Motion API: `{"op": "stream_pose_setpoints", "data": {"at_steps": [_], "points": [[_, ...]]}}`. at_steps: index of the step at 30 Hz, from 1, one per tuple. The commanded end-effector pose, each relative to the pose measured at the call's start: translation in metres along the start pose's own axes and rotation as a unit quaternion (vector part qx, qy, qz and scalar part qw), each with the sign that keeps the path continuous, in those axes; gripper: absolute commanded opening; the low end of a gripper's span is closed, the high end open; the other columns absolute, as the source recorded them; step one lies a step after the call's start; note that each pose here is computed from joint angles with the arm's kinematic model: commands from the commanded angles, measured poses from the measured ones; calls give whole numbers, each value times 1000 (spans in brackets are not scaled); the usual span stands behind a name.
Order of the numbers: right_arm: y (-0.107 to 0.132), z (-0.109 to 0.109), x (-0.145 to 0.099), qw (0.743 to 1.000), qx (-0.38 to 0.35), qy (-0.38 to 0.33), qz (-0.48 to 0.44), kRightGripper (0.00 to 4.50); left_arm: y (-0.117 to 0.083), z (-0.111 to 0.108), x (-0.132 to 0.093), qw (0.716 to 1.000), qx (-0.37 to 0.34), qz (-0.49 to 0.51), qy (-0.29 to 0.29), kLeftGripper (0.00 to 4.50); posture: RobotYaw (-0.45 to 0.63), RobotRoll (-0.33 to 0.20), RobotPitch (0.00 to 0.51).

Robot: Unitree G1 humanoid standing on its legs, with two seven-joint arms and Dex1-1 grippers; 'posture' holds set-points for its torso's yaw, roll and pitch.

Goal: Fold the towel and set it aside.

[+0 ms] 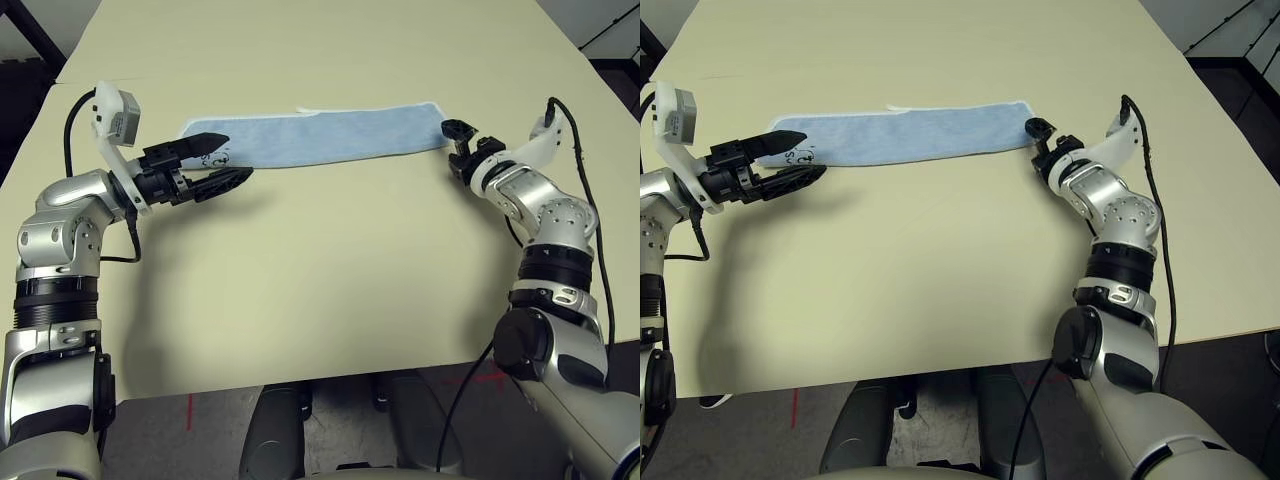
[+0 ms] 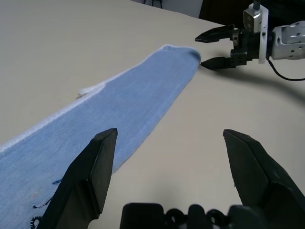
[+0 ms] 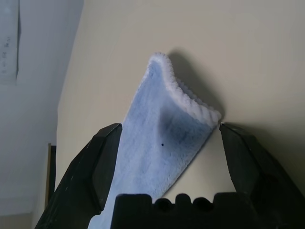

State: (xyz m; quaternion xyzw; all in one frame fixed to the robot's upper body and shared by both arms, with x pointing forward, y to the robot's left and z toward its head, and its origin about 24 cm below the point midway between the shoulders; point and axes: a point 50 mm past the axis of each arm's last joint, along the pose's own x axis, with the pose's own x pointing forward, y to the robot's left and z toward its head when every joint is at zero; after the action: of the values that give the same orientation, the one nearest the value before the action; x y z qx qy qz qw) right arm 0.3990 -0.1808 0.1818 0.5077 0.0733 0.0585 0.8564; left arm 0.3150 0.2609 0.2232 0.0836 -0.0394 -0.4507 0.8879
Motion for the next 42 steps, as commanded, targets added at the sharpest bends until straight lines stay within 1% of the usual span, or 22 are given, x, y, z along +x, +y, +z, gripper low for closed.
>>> {"op": "stream_pose_setpoints", "data": {"at_steps": [1, 5, 8, 12, 13, 15, 18, 19, 28, 39, 42], "points": [[-15, -14, 9, 999, -2, 17, -33, 4479, -1, -3, -1, 1000, 15, -4, 9, 4500, -26, 0, 277], [-12, -15, 13, 1000, -6, 15, -26, 4479, -2, -4, -3, 1000, 22, -1, 8, 4500, -16, 0, 277], [-11, -14, 14, 1000, -9, 14, -23, 3880, -2, -5, -4, 1000, 24, -1, 7, 4500, -18, 0, 276], [-9, -13, 14, 1000, -13, 17, -17, 2465, -2, -5, -3, 1000, 25, -1, 6, 4500, -24, 0, 274], [-9, -13, 14, 1000, -14, 16, -17, 2004, -2, -5, -3, 1000, 25, -1, 6, 4500, -25, 0, 274], [-9, -13, 14, 1000, -16, 16, -16, 1323, -1, -5, -2, 1000, 26, -1, 5, 4500, -25, 0, 274], [-9, -11, 13, 1000, -19, 13, -16, 110, -1, -5, -1, 1000, 26, -3, 5, 4500, -28, 0, 270], [-10, -10, 12, 1000, -20, 11, -17, 46, -1, -5, -1, 1000, 26, -3, 5, 4500, -31, 0, 268], [-19, 5, 4, 999, -43, -4, -27, 46, -1, -5, -1, 1000, 26, -3, 7, 4500, -35, 0, 263], [-15, 32, -12, 996, -81, -23, -19, 46, 0, -4, 1, 1000, 24, 0, 5, 4500, -46, 0, 257], [-15, 35, -14, 996, -87, -25, -20, 46, 1, -4, 2, 1000, 24, 1, 4, 4500, -49, 0, 256]]}}
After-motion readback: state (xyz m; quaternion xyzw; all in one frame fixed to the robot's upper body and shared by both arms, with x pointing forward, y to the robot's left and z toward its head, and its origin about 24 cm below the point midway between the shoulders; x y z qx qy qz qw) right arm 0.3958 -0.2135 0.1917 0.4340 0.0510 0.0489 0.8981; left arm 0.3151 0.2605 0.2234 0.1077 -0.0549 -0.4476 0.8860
